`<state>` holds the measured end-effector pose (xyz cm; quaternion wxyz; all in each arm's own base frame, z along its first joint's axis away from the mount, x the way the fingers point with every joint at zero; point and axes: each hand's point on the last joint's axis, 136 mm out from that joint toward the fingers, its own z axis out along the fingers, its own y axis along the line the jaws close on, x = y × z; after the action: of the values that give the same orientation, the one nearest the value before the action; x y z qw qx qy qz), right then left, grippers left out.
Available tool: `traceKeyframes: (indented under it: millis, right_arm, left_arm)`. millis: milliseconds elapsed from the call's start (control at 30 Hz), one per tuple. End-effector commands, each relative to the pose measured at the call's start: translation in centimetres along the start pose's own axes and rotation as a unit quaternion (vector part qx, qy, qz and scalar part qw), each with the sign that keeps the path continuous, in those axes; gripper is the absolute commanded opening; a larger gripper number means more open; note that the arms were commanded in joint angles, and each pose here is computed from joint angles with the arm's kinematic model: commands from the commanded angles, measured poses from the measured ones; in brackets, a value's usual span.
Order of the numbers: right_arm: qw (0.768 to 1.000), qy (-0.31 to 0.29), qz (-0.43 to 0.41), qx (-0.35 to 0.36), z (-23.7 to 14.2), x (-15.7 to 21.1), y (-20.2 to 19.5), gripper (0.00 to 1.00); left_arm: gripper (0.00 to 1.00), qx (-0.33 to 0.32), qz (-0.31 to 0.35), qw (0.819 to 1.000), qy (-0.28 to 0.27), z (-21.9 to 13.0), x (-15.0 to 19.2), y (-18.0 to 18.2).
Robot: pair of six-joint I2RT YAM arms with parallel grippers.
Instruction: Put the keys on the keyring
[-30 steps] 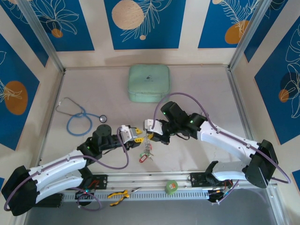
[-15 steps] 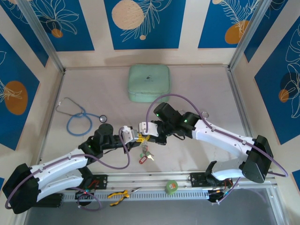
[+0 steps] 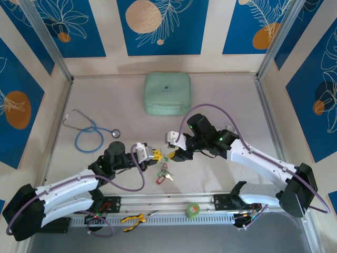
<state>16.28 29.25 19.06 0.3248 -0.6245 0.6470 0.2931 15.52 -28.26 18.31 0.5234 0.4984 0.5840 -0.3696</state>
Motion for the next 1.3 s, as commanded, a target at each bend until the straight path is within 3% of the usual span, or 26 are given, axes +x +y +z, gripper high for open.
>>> traceKeyframes:
  millis: [0,333,600,867,1067,1267]
  right_arm:
    - [0.999,-0.028,0.022,-0.037,0.3,-0.4,1.2,0.41]
    - [0.997,-0.028,0.039,-0.059,1.7,0.2,1.1,0.40]
    - [0.997,-0.029,0.037,-0.055,1.2,-0.3,0.9,0.11]
    - [0.997,0.016,0.045,-0.058,2.2,1.7,1.1,0.01]
    - [0.998,0.025,0.037,-0.055,2.9,1.7,1.2,0.02]
    - [0.998,-0.024,0.038,-0.032,1.0,0.6,0.6,0.25]
  left_arm:
    - [0.00,-0.006,0.005,0.998,-0.065,-0.4,-2.6,0.1]
    - [0.00,-0.002,-0.004,0.997,-0.077,-0.5,-2.7,-0.1]
    - [0.00,-0.001,-0.007,0.997,-0.075,-0.4,-2.5,-0.2]
    - [0.00,0.004,-0.005,0.996,-0.091,-0.5,-3.3,-0.2]
    - [0.00,0.011,-0.001,0.995,-0.097,-0.2,-3.7,-0.2]
    - [0.00,0.013,-0.004,0.995,-0.096,0.0,-3.5,-0.2]
